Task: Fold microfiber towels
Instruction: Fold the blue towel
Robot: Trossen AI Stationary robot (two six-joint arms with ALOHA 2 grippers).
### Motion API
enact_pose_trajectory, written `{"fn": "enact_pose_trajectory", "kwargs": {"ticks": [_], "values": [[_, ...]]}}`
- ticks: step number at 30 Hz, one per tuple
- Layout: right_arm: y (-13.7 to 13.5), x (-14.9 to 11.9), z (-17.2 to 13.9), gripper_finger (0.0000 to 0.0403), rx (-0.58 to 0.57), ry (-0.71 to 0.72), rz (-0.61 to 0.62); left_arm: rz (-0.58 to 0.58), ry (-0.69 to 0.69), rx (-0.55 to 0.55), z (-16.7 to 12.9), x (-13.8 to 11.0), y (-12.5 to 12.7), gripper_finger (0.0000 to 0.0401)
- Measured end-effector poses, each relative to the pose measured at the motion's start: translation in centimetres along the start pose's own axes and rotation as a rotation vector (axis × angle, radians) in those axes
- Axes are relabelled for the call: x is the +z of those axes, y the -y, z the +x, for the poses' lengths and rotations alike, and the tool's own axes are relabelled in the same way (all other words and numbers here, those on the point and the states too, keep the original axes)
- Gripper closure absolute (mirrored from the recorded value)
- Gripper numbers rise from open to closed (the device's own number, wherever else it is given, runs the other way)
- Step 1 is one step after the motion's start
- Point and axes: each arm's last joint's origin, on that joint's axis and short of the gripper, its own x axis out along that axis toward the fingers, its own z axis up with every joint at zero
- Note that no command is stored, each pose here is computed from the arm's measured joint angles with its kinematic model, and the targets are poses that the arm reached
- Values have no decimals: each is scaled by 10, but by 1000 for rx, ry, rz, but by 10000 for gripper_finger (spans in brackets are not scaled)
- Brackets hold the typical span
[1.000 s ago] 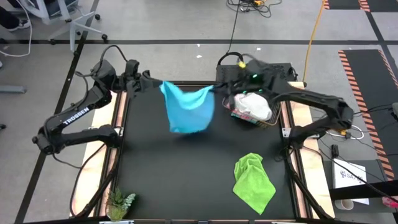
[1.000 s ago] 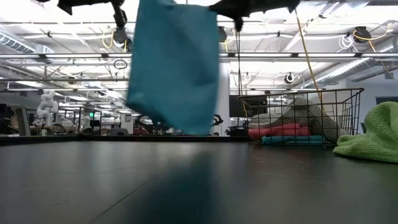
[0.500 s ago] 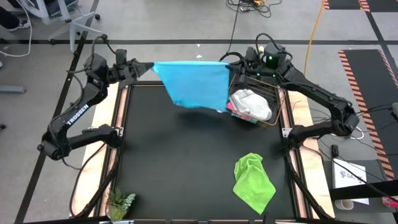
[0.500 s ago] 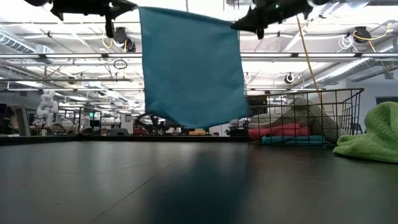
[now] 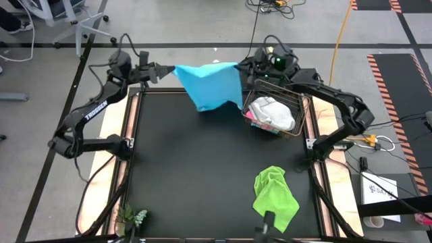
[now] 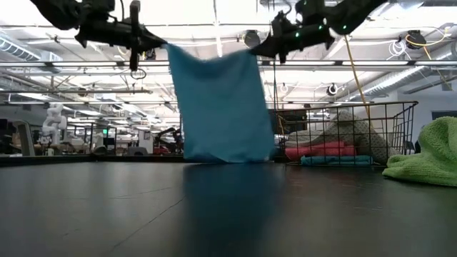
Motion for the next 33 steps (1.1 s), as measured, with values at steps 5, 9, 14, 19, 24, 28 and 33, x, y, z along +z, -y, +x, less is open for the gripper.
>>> {"fn": "enact_pose_trajectory", "kwargs": {"ticks": [5,9,14,19,24,28,33], "values": [[-11,-15,14,403,78,-78,73,-18,-67,-62,3,-4,-4,398],[-32,-14,17,403,161,-121,69,-25,-93,-121,-1,-3,5,397],[-41,-3,14,403,132,-68,-56,38,-18,-123,-16,8,14,398],[-20,7,4,403,28,17,-63,52,71,-51,-32,20,7,399],[-3,6,-4,403,-23,17,-42,69,90,-46,-31,22,2,399],[7,8,-9,403,-60,36,-81,125,120,-45,-29,26,-2,400],[16,12,-14,403,-95,86,-108,127,133,-14,-26,27,-16,400]]}}
